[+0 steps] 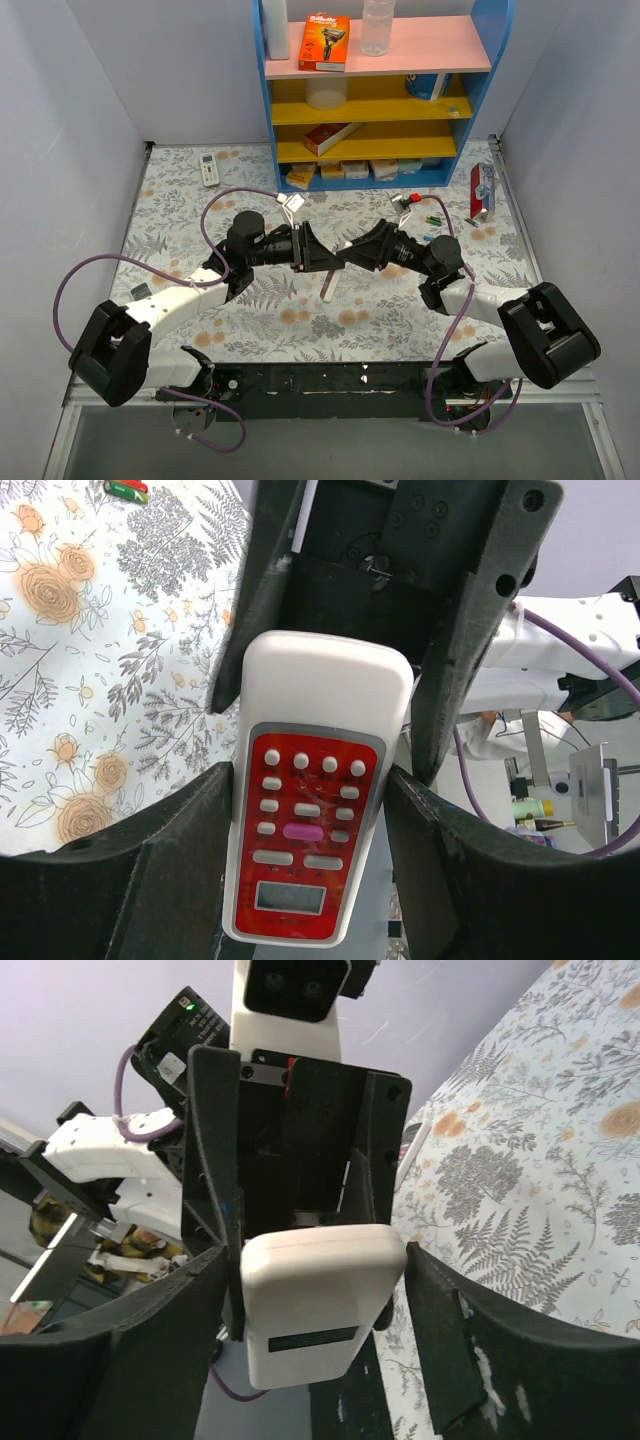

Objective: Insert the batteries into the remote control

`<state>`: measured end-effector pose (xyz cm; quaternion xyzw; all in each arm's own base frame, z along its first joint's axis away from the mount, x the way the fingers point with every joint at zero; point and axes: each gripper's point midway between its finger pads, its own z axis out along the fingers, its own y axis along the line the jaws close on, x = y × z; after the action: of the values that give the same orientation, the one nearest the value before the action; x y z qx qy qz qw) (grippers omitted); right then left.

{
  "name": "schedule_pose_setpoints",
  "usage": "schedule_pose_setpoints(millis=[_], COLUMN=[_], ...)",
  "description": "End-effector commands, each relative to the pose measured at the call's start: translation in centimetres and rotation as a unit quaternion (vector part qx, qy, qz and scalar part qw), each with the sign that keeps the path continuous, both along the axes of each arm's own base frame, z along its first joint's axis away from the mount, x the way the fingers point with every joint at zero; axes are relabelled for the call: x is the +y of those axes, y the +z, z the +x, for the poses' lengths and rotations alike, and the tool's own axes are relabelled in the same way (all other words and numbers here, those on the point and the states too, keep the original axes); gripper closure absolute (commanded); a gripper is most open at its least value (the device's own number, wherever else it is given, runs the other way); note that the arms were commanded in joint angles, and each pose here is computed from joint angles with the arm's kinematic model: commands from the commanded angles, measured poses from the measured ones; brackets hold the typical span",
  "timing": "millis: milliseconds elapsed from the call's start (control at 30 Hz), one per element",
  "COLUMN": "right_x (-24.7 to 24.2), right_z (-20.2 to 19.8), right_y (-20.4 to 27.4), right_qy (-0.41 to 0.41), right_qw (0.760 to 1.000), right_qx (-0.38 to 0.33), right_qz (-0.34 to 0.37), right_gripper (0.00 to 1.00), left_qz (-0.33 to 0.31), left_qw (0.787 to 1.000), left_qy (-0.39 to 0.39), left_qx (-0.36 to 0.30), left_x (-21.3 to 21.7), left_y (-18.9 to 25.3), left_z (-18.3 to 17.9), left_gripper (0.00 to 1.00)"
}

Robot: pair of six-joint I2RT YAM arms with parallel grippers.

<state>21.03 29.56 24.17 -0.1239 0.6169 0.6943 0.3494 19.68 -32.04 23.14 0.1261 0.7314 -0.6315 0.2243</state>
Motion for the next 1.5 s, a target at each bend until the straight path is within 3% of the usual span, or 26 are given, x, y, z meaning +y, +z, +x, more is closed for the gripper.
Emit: schedule_pose_setpoints(millis=[0,67,100,167,200,267,300,400,500,633,733,933,1067,1233,1467], right_x=[-0.4,-0.6,-0.6,-0.7,-0.8,-1.0,-1.1,-1.6,-2.6,-4.7,-5.8,-6.2,-6.3,-6.8,-6.8], right_z=[-1.4,-1.5,-1.4,-1.3,-1.2,-1.1,-0.6,0.4,1.9,3.7,4.4,4.3,4.1,3.9,3.6], right_y=[3.0,3.2,3.1,3.0,2.8,2.8,2.4,1.5,1.1,-2.3,-2.4,-2.9,-2.9,-2.6,-2.5], right_qy=[0.008,0.004,0.000,-0.006,-0.013,-0.026,-0.037,-0.079,-0.138,-0.225,-0.265,-0.275,-0.275,-0.282,-0.277], right_qw=[0.996,0.996,0.996,0.997,0.997,0.996,0.997,0.996,0.990,0.968,0.953,0.941,0.938,0.936,0.936], right_qx=[-0.062,-0.065,-0.062,-0.061,-0.058,-0.065,-0.052,-0.031,-0.017,0.082,0.121,0.186,0.204,0.208,0.215], right_qz=[0.057,0.060,0.060,0.055,0.052,0.048,0.040,0.019,-0.002,-0.078,-0.083,-0.072,-0.061,-0.043,-0.035], right_gripper=[0.38,0.51,0.65,0.75,0.85,0.92,0.95,0.99,0.99,0.99,0.99,0.99,0.99,0.99,0.99], left_qz=[-0.025,-0.018,-0.013,0.002,0.008,0.016,0.019,0.031,0.048,0.080,0.101,0.111,0.149,0.141,0.126], left_qw=[0.999,0.999,0.999,0.999,0.999,0.999,0.998,0.995,0.986,0.966,0.947,0.926,0.899,0.897,0.909], left_qy=[-0.012,-0.006,-0.004,0.006,0.011,0.026,0.035,0.078,0.123,0.178,0.209,0.207,0.242,0.262,0.267], left_qx=[-0.033,-0.031,-0.030,-0.031,-0.031,-0.037,-0.040,-0.059,-0.100,-0.171,-0.224,-0.295,-0.334,-0.328,-0.293], left_x=[-0.6,-0.5,-0.5,-0.3,-0.2,0.2,0.4,1.2,1.9,2.3,2.5,0.5,0.2,0.0,-0.7], left_y=[2.6,2.2,1.9,1.3,1.0,0.7,0.7,0.7,0.9,0.7,0.1,-1.2,-2.9,-4.1,-6.1], left_z=[-0.1,0.0,0.0,0.3,0.4,0.5,0.7,1.3,1.5,1.2,0.8,-0.5,0.3,0.7,0.7], left_gripper=[0.89,0.84,0.82,0.75,0.61,0.54,0.37,0.03,0.02,0.02,0.02,0.02,0.02,0.03,0.23])
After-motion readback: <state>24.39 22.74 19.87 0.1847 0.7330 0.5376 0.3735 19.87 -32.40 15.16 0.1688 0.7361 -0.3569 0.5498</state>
